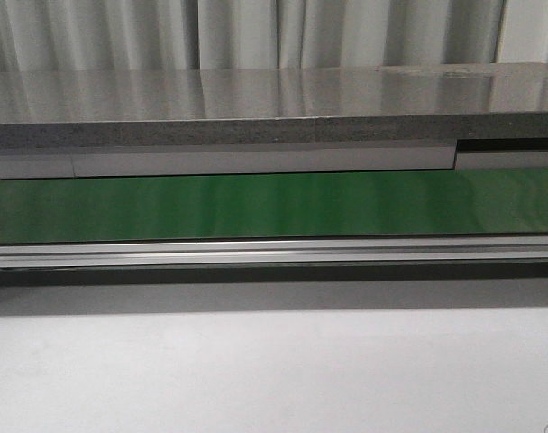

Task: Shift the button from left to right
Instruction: 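Lift the button with the left gripper and carry it over the conveyor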

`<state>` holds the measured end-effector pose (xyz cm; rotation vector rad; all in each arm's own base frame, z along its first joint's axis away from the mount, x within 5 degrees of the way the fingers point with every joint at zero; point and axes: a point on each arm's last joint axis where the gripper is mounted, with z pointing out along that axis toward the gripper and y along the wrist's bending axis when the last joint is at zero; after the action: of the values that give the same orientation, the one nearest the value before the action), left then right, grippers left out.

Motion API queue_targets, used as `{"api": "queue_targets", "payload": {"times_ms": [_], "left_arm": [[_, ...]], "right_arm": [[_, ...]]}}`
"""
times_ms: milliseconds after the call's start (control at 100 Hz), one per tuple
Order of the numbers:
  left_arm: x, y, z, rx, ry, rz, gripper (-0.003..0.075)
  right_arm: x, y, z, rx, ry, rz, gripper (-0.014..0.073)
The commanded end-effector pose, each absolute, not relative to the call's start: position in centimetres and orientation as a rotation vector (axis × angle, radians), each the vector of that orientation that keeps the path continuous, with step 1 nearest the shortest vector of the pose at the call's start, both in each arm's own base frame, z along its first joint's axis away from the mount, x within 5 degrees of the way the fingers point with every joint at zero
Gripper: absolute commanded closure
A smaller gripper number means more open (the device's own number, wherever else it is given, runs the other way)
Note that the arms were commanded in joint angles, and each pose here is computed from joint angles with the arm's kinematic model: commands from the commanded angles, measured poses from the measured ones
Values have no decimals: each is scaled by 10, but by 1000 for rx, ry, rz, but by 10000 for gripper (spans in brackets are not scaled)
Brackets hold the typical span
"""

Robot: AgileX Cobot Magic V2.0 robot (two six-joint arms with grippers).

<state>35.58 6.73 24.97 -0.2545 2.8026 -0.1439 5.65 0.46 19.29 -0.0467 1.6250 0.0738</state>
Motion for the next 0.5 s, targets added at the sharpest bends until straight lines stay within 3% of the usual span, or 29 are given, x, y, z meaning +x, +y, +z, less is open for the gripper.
{"api": "queue_targets", "payload": {"times_ms": [0, 310, 400, 490], "left_arm": [[357, 53, 276, -196, 2713, -154, 732], [360, 46, 273, -164, 2714, -155, 689], [360, 46, 273, -152, 2713, -159, 606], [360, 46, 273, -141, 2712, -161, 469]], "right_arm": [[54, 4, 207, -45, 1504, 63, 663], [54, 4, 207, -45, 1504, 63, 663], [54, 4, 207, -45, 1504, 63, 663], [54, 4, 207, -45, 1504, 63, 663]]}}
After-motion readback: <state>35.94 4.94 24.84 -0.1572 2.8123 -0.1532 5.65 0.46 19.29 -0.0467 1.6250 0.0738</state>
